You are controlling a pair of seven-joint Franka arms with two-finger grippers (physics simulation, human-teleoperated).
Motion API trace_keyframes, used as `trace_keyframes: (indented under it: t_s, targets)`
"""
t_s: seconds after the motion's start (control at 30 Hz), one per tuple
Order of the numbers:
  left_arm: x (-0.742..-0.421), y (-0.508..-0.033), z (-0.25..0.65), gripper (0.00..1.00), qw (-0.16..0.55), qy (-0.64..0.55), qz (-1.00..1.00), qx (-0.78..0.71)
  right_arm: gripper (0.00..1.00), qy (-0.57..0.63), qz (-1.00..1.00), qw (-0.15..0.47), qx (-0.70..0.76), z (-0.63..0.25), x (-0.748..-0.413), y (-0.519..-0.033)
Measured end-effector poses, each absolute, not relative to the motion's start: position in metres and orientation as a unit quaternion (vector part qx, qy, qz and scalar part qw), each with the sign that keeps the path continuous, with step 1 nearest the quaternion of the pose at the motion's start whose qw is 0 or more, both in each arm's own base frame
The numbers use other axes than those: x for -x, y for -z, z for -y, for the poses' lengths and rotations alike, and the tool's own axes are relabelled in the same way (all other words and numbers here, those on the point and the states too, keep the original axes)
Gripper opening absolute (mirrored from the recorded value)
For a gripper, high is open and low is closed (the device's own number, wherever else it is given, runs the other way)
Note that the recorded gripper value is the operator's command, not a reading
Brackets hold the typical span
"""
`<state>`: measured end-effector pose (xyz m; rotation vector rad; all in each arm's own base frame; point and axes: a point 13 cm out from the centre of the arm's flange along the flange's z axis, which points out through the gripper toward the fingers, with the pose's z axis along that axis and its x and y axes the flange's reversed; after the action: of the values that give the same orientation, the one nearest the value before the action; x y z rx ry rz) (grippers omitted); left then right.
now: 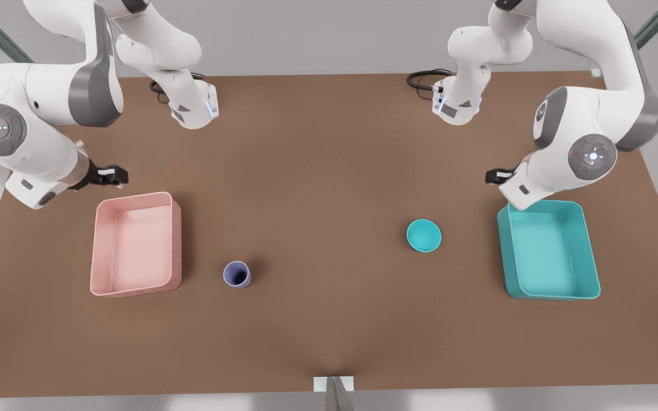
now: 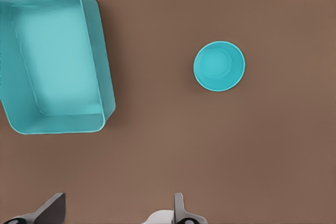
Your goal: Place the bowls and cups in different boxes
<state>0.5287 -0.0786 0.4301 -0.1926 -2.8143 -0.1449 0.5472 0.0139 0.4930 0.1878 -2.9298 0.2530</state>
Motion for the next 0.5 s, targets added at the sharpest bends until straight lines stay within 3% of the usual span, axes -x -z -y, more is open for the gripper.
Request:
trace_keyframes:
  t_s: [0.1,0.13,0.3,0.43,0.5]
  targets:
    - [-0.538,-0.424,0.087,1.00,0.145,0.051,0.985,0.073,1.00,-0.085,0.991,0.081,-0.066,-0.014,-0.558,-0.491]
    - [-0.542,-0.403,0.103,1.00,0.156,0.058,0.982,0.088,1.00,-0.087,0.990,0.084,-0.069,-0.014,-0.562,-0.482]
    - [-0.561,-0.244,0.222,1.00,0.176,0.100,0.961,0.186,1.00,-0.072,0.983,0.130,-0.111,-0.048,-0.624,-0.334]
    - [-0.601,-0.194,0.272,1.00,0.114,0.103,0.967,0.202,1.00,-0.043,0.981,0.133,-0.135,-0.089,-0.652,-0.218]
    - [-0.596,-0.178,0.276,1.00,0.105,0.108,0.968,0.203,1.00,-0.035,0.982,0.119,-0.144,-0.110,-0.661,-0.186]
